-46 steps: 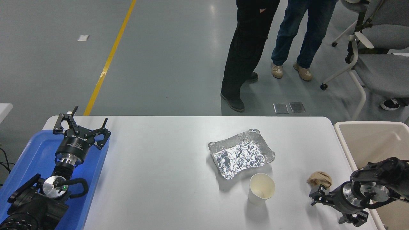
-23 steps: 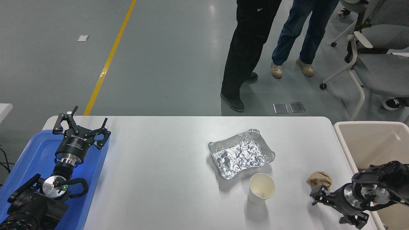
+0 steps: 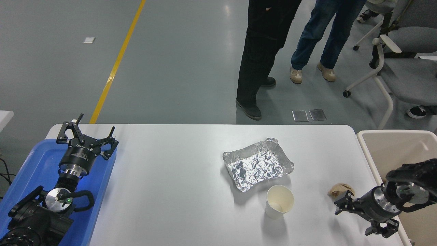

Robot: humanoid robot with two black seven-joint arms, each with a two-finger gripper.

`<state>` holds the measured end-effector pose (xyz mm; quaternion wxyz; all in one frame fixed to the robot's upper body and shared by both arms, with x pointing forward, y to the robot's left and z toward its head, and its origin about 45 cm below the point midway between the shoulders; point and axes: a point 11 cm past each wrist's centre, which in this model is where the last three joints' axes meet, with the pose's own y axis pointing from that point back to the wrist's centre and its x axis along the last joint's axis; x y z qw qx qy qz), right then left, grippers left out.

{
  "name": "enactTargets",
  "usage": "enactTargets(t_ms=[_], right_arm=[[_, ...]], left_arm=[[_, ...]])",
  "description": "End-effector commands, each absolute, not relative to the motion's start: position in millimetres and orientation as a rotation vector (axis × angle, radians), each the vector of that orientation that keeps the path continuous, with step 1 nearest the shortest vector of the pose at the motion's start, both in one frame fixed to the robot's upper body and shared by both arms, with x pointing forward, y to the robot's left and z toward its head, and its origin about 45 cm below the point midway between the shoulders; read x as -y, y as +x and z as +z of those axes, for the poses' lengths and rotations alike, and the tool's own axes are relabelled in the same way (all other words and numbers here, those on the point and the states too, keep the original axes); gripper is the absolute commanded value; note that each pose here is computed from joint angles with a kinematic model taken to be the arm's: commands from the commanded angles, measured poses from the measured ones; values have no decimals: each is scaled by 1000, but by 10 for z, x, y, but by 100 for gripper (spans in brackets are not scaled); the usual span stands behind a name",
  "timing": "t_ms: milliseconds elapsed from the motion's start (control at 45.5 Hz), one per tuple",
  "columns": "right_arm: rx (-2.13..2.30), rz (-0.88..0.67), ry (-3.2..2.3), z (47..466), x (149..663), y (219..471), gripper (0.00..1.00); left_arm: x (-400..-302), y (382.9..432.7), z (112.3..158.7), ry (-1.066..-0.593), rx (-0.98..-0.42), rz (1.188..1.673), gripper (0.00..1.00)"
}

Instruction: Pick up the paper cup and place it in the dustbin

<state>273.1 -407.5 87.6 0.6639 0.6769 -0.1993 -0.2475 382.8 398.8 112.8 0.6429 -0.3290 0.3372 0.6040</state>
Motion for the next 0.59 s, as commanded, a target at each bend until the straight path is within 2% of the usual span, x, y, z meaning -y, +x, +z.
enactTargets(t_ms=[0, 352, 571], right_arm=[[379, -494, 1509, 1353, 4009, 2872, 100], [222, -322, 1555, 2466, 3487, 3244, 100], [127, -208, 1589, 2997, 3093, 3195, 100]], left_arm=[[-3988, 3830, 1130, -751, -768, 1376, 99], [-3986, 3830, 1129, -749, -768, 1376, 99], [-3986, 3830, 1129, -749, -768, 1376, 99]])
